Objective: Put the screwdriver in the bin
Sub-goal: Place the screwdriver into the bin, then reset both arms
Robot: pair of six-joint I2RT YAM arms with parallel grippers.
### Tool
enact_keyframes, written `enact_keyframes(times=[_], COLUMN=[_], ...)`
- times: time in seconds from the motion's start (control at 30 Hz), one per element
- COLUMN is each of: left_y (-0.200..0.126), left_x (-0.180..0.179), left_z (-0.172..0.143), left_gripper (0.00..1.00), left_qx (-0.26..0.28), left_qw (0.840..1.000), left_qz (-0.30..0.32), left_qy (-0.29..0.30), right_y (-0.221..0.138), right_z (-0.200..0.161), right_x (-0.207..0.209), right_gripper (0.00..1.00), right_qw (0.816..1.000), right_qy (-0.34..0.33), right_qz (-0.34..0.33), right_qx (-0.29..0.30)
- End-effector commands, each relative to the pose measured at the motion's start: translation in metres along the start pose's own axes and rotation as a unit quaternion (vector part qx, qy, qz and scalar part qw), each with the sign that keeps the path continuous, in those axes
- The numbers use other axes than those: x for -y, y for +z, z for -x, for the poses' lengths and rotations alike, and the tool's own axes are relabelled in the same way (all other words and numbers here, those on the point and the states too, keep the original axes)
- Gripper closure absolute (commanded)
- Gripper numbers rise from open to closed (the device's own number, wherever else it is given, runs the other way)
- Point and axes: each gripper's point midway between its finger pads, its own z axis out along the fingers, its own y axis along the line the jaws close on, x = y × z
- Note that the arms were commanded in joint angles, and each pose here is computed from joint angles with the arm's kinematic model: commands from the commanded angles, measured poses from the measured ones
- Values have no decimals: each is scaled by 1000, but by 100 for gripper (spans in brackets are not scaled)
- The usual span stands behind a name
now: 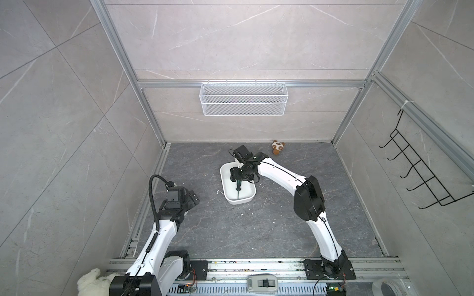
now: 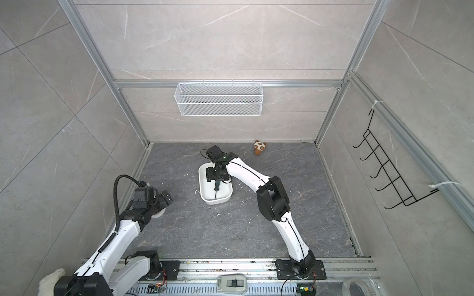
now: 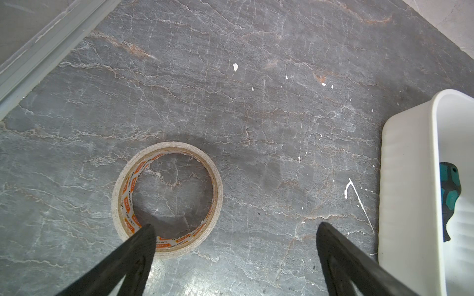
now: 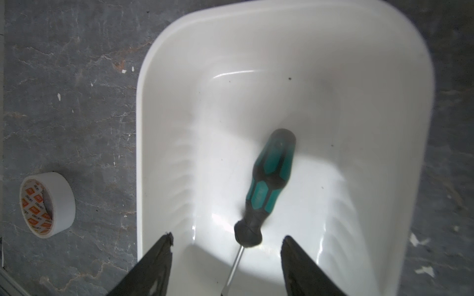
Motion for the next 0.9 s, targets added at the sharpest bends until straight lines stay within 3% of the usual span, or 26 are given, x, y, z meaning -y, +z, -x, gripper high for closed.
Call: enact_keyframes(times=[0.0,0.1,0.23,0.43,0.57,0.67,0.73,0.8,0.87], left_y=[-5,-7,-5,3,4,2,1,-1,-2], left_x=[3,3,4,9,9,8,7,6,6], left_z=[12,13,13,11,11,11,11,11,12], left_gripper=[0,0,0,0,0,0,0,0,0], left_qx=[12,15,16,-5,-8,-4,-1,2,5], left_qw=[1000,1000,1000,1000,1000,1000,1000,1000,1000], left_qz=[1,0,-3,-8,-4,-3,-2,-2,-3], left_qy=[-7,-9,-9,-4,-3,-5,-5,-7,-7], right_y=[-65,-107,-147,-155,-171,-195,-206,-205,-204], right_z=[27,28,3,-71,-77,-68,-61,-57,-56], right_x=[3,30,82,169,171,174,185,206,224], right_gripper=[28,24,22,20,17,9,6,6,6], right_qw=[994,976,942,908,891,838,796,777,770], right_qy=[-13,-20,-44,-47,-79,-103,-118,-115,-94], right_qz=[-17,-56,-143,-298,-285,-296,-340,-410,-446], right_qx=[112,209,301,290,345,447,487,463,446])
